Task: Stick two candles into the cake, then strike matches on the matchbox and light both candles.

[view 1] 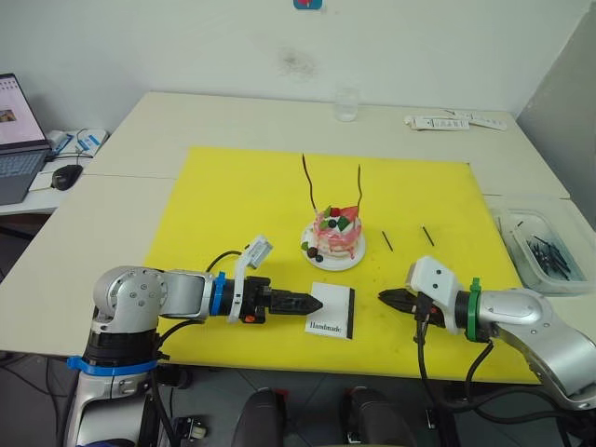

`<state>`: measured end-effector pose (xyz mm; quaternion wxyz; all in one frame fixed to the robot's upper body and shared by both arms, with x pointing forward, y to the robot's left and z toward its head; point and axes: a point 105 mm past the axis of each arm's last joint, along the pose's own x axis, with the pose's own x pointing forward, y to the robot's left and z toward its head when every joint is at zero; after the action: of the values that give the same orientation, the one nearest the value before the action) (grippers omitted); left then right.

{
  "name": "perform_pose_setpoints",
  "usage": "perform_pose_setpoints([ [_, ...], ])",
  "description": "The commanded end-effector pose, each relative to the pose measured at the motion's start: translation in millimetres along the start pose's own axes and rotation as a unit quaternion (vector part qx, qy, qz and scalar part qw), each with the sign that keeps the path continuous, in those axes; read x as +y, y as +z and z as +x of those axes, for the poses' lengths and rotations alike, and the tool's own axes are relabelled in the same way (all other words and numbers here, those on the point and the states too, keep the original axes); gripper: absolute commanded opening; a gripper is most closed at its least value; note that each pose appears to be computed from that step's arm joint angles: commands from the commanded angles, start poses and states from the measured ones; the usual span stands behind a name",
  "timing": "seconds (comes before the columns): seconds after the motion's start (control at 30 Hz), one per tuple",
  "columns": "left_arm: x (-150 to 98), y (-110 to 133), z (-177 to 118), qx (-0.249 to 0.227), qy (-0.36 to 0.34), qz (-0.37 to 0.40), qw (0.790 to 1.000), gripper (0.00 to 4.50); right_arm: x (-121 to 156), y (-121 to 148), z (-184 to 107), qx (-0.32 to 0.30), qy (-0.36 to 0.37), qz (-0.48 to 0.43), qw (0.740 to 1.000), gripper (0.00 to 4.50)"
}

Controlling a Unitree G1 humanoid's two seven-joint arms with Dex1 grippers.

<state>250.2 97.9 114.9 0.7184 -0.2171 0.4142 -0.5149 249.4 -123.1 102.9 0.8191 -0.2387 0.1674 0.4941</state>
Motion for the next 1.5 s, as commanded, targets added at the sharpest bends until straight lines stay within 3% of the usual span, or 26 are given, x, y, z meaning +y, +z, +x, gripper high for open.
perform_pose_setpoints([
  [0.03, -6, -4, 2, 0.012, -0.008, 0.008, 1.0, 4.5, 2, 8, 0, -0.003, 0.01, -0.02, 1.0, 0.07],
  [0.63, 6, -22, 22, 0.04, 0.007, -0.015, 0.999, 4.5, 21, 6, 20, 0.02, 0.063, -0.021, 0.998, 0.07],
  [1.5, 16, -41, 31, 0.054, 0.016, -0.029, 0.998, 4.5, 34, 28, 50, -0.025, 0.1, -0.044, 0.994, 0.07],
])
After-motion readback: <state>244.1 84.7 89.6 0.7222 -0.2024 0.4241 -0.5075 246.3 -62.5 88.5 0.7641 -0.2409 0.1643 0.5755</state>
